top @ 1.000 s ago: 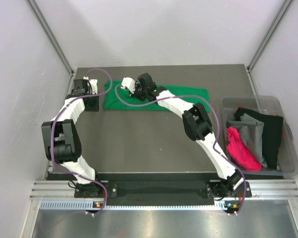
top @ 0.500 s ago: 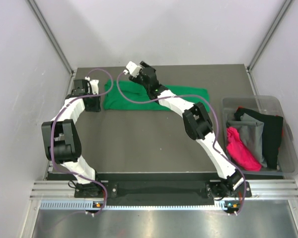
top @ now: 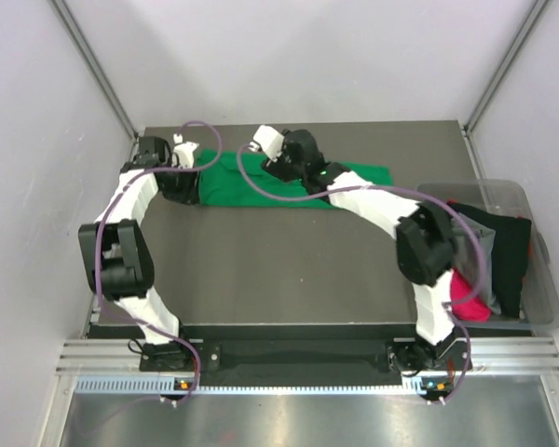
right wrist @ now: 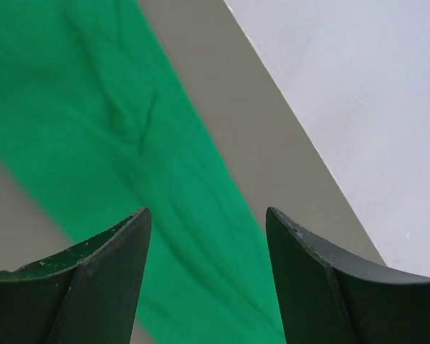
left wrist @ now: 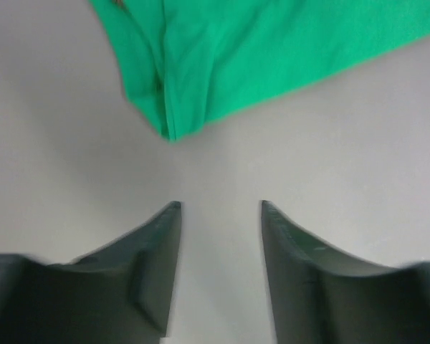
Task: Fold and stack the t-shirts
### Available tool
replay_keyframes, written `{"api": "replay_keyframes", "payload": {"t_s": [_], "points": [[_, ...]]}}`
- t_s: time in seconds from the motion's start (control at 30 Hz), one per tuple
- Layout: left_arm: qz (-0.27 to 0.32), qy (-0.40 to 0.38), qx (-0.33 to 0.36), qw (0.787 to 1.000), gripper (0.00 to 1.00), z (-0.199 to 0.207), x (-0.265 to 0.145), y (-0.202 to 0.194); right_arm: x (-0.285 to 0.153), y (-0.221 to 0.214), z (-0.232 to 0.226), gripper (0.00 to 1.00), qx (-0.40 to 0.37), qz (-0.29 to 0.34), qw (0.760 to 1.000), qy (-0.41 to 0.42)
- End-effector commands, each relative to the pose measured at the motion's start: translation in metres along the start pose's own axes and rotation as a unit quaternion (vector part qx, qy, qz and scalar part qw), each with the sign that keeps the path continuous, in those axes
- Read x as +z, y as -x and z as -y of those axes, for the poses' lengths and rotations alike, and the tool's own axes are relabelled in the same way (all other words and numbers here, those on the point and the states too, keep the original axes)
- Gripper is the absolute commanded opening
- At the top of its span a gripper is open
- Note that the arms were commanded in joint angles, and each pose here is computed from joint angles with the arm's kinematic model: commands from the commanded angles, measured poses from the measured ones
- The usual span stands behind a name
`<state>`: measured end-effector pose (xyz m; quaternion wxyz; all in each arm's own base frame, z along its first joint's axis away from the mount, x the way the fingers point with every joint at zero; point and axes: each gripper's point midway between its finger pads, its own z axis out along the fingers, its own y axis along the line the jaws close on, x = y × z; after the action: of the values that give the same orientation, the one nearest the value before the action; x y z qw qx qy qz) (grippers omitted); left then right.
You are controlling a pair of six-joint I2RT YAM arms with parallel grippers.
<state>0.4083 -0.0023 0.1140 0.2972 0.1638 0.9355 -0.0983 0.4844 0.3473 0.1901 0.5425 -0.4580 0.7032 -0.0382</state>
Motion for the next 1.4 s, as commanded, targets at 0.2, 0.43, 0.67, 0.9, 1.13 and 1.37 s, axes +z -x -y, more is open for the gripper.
{"api": "replay_keyframes", "payload": {"t_s": [0.2, 0.43, 0.67, 0.9, 1.13, 1.37], "points": [[-0.017, -0.021, -0.018, 0.999, 0.59, -0.014, 0.039, 0.022, -0.151, -0.025, -0.030, 0.66, -0.036, 0.006, 0.993, 0.109], [-0.038, -0.015, -0.046, 0.998, 0.51, -0.025, 0.062, 0.023, -0.174, -0.056, 0.011, 0.66, 0.052, 0.018, 0.996, 0.077], [-0.039, -0.036, -0.079, 0.995, 0.43, -0.016, 0.079, 0.025, -0.181, -0.065, 0.037, 0.68, 0.061, 0.028, 0.997, 0.038], [-0.051, -0.030, -0.076, 0.995, 0.00, -0.016, 0.091, 0.019, -0.138, -0.164, 0.029, 0.63, -0.024, -0.128, 0.988, 0.083], [-0.047, 0.037, -0.057, 0.997, 0.00, -0.042, 0.085, 0.026, -0.133, -0.238, 0.053, 0.64, -0.055, -0.205, 0.973, 0.095], [-0.033, 0.067, -0.047, 0.996, 0.00, -0.054, 0.083, 0.030, -0.128, -0.269, 0.072, 0.64, -0.044, -0.233, 0.968, 0.087]]}}
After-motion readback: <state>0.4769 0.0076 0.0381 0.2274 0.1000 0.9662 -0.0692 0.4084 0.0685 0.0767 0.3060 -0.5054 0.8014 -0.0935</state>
